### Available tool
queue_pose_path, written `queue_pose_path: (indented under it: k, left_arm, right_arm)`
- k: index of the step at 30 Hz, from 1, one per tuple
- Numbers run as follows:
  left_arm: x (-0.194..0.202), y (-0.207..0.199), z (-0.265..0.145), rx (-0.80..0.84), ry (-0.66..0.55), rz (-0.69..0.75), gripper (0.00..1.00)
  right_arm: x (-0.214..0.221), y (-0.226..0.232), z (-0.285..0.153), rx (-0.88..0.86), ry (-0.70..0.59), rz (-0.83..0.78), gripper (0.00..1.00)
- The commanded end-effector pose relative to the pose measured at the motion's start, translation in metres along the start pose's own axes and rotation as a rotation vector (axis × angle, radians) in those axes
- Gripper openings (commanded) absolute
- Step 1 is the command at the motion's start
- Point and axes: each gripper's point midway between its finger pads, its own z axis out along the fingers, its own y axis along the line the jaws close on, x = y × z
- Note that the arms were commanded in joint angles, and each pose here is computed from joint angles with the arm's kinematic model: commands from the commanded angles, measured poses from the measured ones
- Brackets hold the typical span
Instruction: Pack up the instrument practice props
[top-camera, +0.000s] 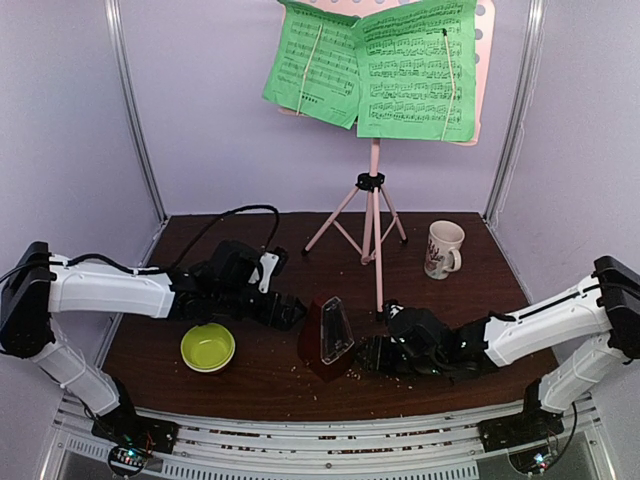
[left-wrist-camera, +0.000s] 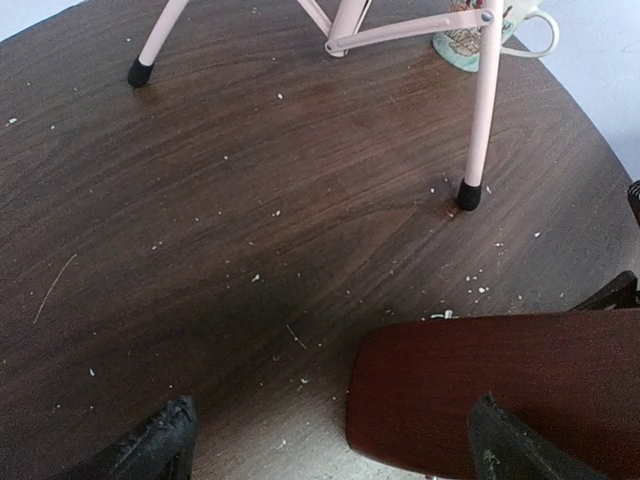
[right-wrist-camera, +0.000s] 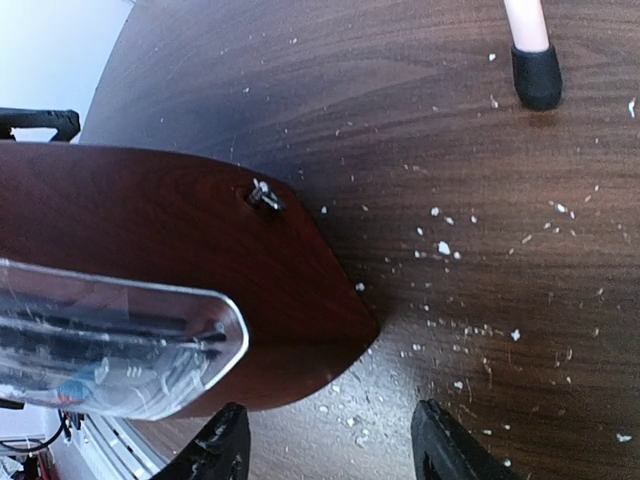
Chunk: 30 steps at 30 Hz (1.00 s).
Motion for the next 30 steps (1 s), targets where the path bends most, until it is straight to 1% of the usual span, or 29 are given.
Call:
queue_pose_path:
  k: [1,6,11,14,18,21,23,25,26,27,30]
  left_arm:
    - [-0.007,-0.009,0.002,0.048,-0.011,0.032,0.97]
    - [0.002,-0.033,-0.006,0.149,-0.018,0.058,0.97]
    - [0.012,-0.053,-0.013,0.195,-0.017,0.075,0.96]
    - [0.016,-0.059,-0.016,0.201,-0.017,0.057,0.96]
    - [0.021,-0.066,-0.022,0.211,-0.022,0.048,0.96]
    - [0.02,-0.053,-0.028,0.123,-0.038,0.054,0.96]
    - [0.011,-0.039,-0.04,0.047,-0.076,0.062,0.96]
    - [-0.004,-0.036,-0.057,0.025,-0.142,0.087,0.96]
    - [-0.012,-0.038,-0.067,0.033,-0.179,0.105,0.97]
    - [-0.022,-0.042,-0.077,0.052,-0.22,0.123,0.97]
    - [-0.048,-0.071,-0.105,0.189,-0.326,0.212,0.98]
  right_arm:
    - [-0.016,0.002,0.004,0.032,-0.07,0.004,0.57]
    - [-0.039,0.003,0.008,0.021,-0.118,0.015,0.59]
    - [-0.062,0.008,0.021,0.001,-0.133,-0.004,0.63]
    - [-0.073,0.017,0.029,-0.02,-0.136,-0.021,0.67]
    - [-0.084,0.016,0.036,-0.004,-0.136,-0.047,0.74]
    - [-0.092,0.008,0.03,0.013,-0.151,-0.047,0.81]
    - [-0.095,0.0,0.022,0.02,-0.167,-0.049,0.87]
    - [-0.098,-0.007,0.01,0.03,-0.187,-0.057,0.95]
    - [-0.099,-0.012,0.004,0.038,-0.197,-0.062,0.98]
    - [-0.1,-0.016,-0.002,0.045,-0.208,-0.065,1.0]
    - [-0.102,-0.029,-0.019,0.076,-0.226,-0.073,1.0]
